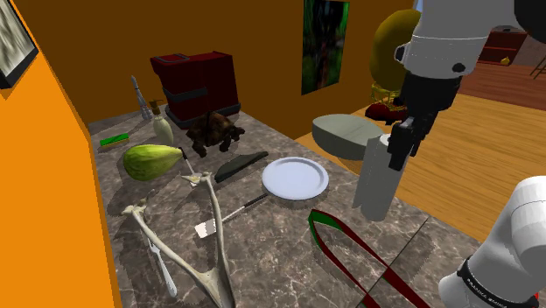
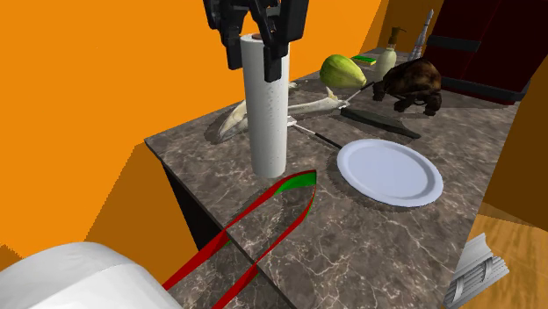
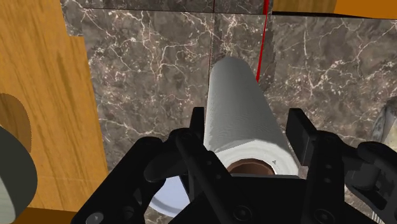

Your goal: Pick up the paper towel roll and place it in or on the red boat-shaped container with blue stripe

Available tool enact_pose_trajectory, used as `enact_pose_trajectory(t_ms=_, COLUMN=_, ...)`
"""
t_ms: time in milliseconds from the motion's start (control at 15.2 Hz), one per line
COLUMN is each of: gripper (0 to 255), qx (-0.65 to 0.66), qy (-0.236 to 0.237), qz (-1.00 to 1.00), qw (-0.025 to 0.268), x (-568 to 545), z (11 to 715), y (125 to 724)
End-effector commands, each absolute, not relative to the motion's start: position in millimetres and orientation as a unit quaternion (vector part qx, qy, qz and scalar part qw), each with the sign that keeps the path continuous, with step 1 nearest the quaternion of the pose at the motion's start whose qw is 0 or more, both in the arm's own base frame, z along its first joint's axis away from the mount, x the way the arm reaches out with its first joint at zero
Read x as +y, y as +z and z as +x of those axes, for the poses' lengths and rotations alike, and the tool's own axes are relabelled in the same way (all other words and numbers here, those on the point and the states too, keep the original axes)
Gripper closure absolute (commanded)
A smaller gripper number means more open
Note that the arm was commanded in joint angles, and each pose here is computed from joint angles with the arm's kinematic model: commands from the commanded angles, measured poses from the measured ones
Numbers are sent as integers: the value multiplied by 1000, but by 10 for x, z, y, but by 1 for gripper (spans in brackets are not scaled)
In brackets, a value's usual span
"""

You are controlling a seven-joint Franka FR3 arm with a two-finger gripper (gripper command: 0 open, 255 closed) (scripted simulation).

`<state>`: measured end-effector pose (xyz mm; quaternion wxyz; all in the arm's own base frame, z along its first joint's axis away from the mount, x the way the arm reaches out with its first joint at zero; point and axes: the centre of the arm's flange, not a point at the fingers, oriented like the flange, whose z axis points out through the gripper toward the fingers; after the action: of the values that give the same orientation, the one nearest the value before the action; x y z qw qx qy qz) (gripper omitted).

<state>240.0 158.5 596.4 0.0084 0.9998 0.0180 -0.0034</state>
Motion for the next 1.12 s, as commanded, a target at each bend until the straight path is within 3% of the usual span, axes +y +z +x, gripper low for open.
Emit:
enact_pose_trajectory(t_ms=0, gripper=255, qx=18, qy=-3, qz=1000, qw=8, x=1585, z=2404, y=5865)
enact_pose_trajectory(t_ms=1056, gripper=255, qx=18, qy=-3, qz=1000, qw=8, x=1585, z=2404, y=5057)
